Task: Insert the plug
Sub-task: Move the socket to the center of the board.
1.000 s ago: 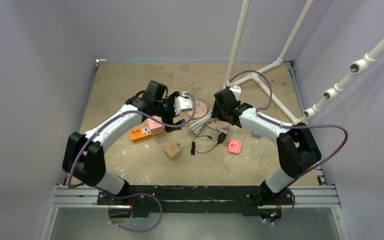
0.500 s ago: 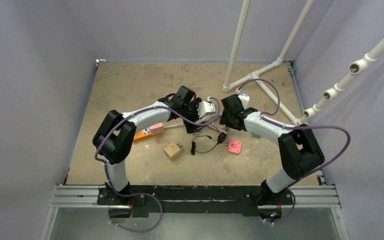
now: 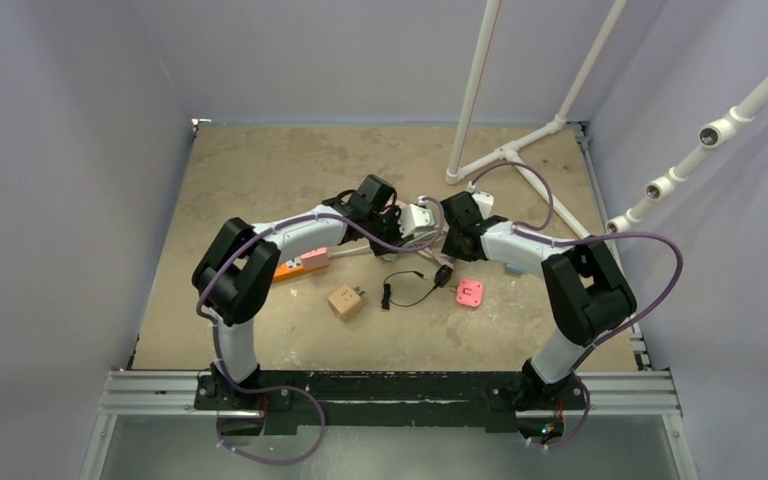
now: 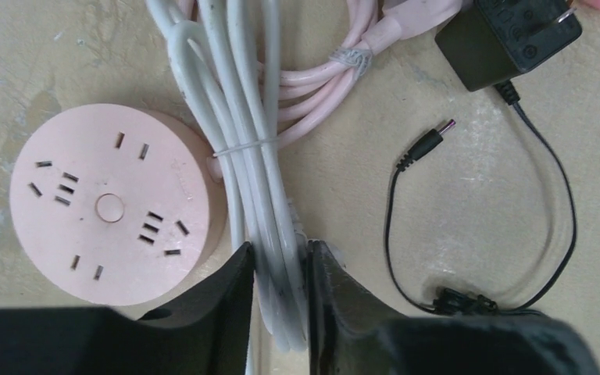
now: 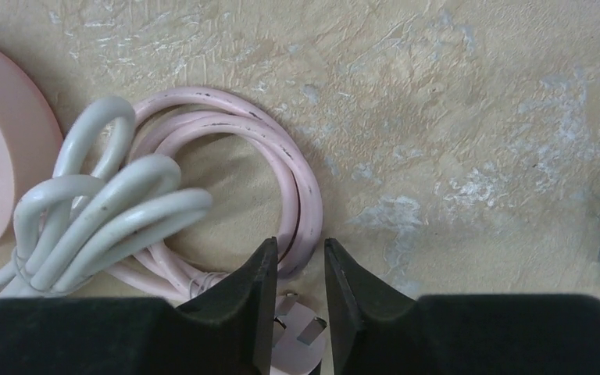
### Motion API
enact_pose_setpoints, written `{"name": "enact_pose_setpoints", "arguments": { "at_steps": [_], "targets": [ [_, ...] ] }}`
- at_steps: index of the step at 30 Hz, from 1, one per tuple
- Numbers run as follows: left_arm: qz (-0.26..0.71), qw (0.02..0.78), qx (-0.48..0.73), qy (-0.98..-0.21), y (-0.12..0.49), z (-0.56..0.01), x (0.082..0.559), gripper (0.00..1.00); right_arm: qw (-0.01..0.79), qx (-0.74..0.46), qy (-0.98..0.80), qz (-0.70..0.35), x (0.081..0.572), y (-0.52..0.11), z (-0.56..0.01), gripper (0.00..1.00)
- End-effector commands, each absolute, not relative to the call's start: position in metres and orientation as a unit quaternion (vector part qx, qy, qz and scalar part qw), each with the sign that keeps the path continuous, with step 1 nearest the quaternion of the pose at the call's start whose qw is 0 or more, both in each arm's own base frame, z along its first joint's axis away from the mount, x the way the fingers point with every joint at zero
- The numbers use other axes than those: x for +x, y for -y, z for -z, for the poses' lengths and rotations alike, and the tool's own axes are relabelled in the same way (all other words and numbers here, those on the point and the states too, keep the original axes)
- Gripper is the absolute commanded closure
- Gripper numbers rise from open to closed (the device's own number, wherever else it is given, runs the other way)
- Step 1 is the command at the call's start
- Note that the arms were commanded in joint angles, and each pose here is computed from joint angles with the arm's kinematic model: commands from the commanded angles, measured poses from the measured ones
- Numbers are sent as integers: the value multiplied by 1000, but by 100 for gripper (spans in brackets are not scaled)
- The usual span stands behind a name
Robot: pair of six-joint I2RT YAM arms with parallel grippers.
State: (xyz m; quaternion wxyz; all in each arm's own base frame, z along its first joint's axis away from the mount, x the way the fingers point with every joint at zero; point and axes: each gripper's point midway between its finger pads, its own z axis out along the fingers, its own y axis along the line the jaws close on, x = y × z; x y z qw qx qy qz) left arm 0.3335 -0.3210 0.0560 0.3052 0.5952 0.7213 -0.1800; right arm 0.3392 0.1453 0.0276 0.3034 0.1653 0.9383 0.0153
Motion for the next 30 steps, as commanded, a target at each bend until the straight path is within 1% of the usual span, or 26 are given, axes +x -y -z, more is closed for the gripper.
{"name": "enact_pose_setpoints", "arguments": {
  "at_steps": [1, 2, 3, 6, 9, 12, 15, 18, 21, 23, 25, 26, 30],
  "targets": [
    [187, 307, 591, -722, 316, -71, 323, 89, 301, 172, -938, 4, 336, -135, -23, 72],
    [190, 308, 589, -722, 315, -75, 321, 99, 299, 175, -938, 11, 333, -132, -21, 75],
    [196, 312, 588, -720, 315, -83, 318, 100, 297, 180, -938, 17, 331, -127, -21, 77],
    [207, 337, 586, -707, 314, -110, 311, 100, 292, 199, -935, 38, 324, -114, -20, 84],
    [198, 366, 578, -702, 306, -136, 315, 100, 290, 219, -930, 55, 321, -104, -26, 87],
    [176, 401, 551, -710, 286, -152, 334, 100, 289, 237, -924, 80, 316, -93, -33, 90],
    [150, 435, 507, -729, 257, -161, 361, 100, 292, 247, -920, 92, 309, -83, -40, 90],
    [104, 446, 485, -745, 236, -154, 377, 100, 289, 253, -919, 91, 303, -81, -44, 76],
    [88, 443, 471, -758, 231, -140, 384, 100, 293, 257, -917, 86, 303, -81, -53, 60],
    [87, 433, 463, -769, 232, -128, 387, 100, 302, 259, -914, 82, 306, -82, -62, 52],
    [89, 419, 462, -777, 234, -113, 388, 100, 316, 262, -908, 81, 314, -82, -75, 48],
    [89, 410, 463, -781, 235, -103, 387, 100, 334, 263, -901, 85, 321, -80, -85, 48],
    [90, 394, 469, -785, 239, -85, 387, 100, 372, 236, -896, 44, 351, -101, -111, 49]
  ]
}}
